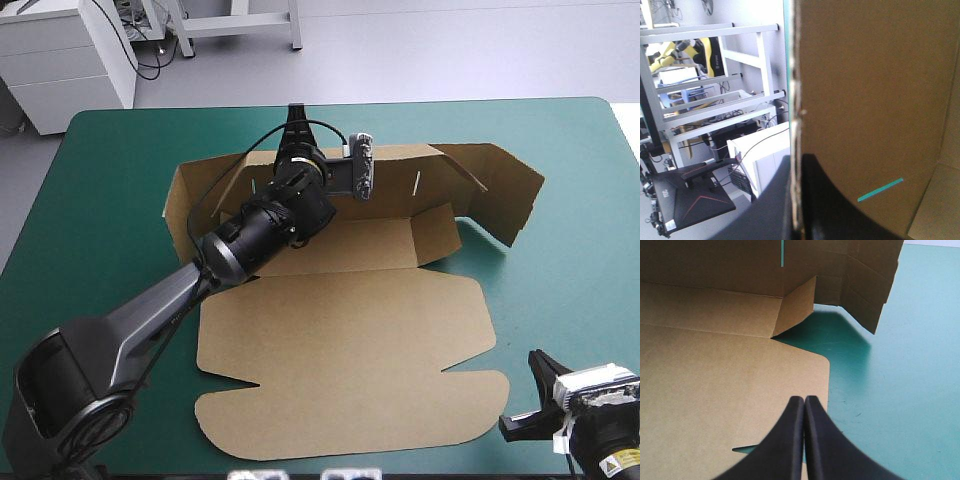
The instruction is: Fold the box
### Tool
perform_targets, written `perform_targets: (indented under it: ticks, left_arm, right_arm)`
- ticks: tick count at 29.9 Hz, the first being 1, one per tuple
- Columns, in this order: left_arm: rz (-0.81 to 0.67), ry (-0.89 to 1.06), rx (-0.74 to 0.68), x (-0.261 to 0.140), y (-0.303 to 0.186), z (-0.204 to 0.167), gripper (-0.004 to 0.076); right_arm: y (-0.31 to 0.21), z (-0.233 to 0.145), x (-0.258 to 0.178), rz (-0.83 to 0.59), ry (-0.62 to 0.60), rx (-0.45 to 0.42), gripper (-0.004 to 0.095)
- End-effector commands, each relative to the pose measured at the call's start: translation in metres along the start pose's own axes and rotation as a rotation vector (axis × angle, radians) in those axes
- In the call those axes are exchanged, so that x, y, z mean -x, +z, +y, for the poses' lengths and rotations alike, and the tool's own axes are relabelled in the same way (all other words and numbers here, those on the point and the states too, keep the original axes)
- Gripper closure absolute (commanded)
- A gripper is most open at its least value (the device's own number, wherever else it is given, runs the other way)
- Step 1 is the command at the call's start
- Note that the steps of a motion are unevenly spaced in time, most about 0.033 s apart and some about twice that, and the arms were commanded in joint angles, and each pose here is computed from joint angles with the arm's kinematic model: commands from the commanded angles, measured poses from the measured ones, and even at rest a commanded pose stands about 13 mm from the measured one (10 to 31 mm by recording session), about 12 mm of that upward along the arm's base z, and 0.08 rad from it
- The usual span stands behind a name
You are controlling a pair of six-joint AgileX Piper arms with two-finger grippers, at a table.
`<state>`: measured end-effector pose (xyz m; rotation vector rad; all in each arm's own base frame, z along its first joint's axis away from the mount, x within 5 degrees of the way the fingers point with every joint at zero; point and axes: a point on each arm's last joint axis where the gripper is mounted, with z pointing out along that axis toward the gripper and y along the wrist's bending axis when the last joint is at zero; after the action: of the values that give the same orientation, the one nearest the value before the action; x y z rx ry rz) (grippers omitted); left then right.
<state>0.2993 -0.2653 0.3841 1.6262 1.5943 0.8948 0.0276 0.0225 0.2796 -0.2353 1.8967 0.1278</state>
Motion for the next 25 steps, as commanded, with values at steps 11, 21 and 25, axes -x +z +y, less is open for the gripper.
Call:
perform_targets:
  ticks: [11, 21, 25]
  left_arm:
    - [-0.082, 0.019, 0.328, 0.001, -0.041, -0.024, 0.0731]
    - [-0.141, -0.034, 0.518, 0.003, -0.041, -0.047, 0.0731]
    - [-0.144, 0.003, 0.564, 0.003, -0.039, -0.052, 0.0731]
  right_arm:
    - [0.001, -0.003, 0.014, -0.045, 0.042, -0.011, 0.0925]
    - [0.019, -0.008, 0.017, 0.051, 0.077, 0.001, 0.0925]
    - [0.023, -0.009, 0.017, 0.071, 0.089, 0.004, 0.0926]
